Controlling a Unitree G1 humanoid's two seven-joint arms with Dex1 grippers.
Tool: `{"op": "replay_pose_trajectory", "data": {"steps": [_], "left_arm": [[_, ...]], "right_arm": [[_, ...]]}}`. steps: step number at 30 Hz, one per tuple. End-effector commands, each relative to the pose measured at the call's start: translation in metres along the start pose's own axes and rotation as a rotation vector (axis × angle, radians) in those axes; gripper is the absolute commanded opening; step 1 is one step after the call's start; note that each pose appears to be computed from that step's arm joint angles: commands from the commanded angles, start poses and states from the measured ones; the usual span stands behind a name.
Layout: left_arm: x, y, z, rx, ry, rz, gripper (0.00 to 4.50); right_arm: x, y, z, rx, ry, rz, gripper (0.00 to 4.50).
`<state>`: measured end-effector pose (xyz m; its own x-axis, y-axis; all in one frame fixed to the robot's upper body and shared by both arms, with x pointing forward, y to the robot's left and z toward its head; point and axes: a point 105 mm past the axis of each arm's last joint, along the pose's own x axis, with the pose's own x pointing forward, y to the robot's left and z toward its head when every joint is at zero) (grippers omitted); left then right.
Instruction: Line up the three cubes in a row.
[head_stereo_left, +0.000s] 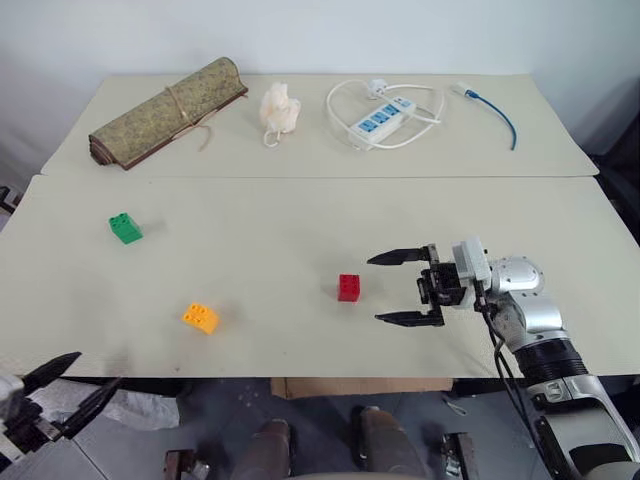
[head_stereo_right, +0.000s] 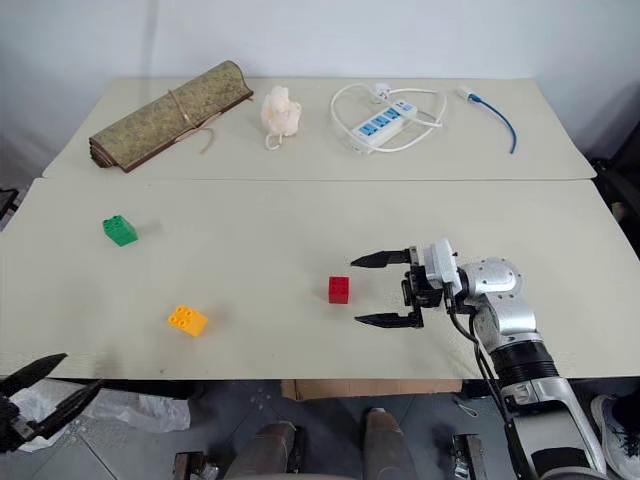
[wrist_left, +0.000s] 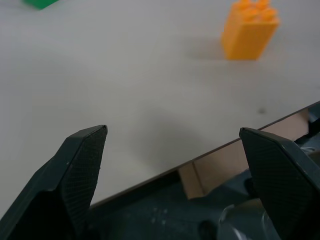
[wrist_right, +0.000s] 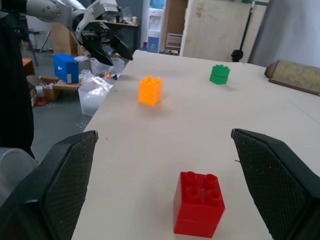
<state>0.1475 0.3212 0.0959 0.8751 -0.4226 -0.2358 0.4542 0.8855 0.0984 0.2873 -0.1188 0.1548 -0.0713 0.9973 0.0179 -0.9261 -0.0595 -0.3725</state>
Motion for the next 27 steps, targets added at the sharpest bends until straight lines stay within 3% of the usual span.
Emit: {"op": "replay_pose_trajectory", "data": {"steps": [1, 5, 8, 16, 21, 23, 27], "left_arm": [[0.020, -0.024, 0.014, 0.048, -0.066, -0.045, 4.50], [0.048, -0.036, 0.018, 0.064, -0.133, -0.029, 4.50], [0.048, -0.027, 0.029, 0.010, -0.233, 0.063, 4.50], [-0.017, 0.021, 0.015, -0.081, -0.260, 0.440, 4.50], [-0.065, 0.041, -0.021, -0.097, -0.204, 0.753, 4.50], [-0.060, 0.040, -0.020, -0.125, -0.235, 0.771, 4.50], [-0.030, 0.049, 0.010, -0.145, -0.383, 0.804, 4.50]], "right_arm": [[-0.002, 0.009, 0.006, -0.044, -0.018, 0.069, 4.48], [-0.005, 0.017, 0.004, -0.026, 0.002, 0.099, 4.48], [-0.008, 0.017, 0.005, -0.026, 0.011, 0.098, 4.48], [-0.007, 0.012, 0.014, -0.034, -0.037, 0.077, 4.48], [-0.001, 0.001, 0.025, -0.076, -0.130, -0.028, 4.48], [0.001, -0.001, 0.028, -0.083, -0.159, -0.055, 4.48], [0.002, -0.006, 0.032, -0.103, -0.168, -0.088, 4.48]]}}
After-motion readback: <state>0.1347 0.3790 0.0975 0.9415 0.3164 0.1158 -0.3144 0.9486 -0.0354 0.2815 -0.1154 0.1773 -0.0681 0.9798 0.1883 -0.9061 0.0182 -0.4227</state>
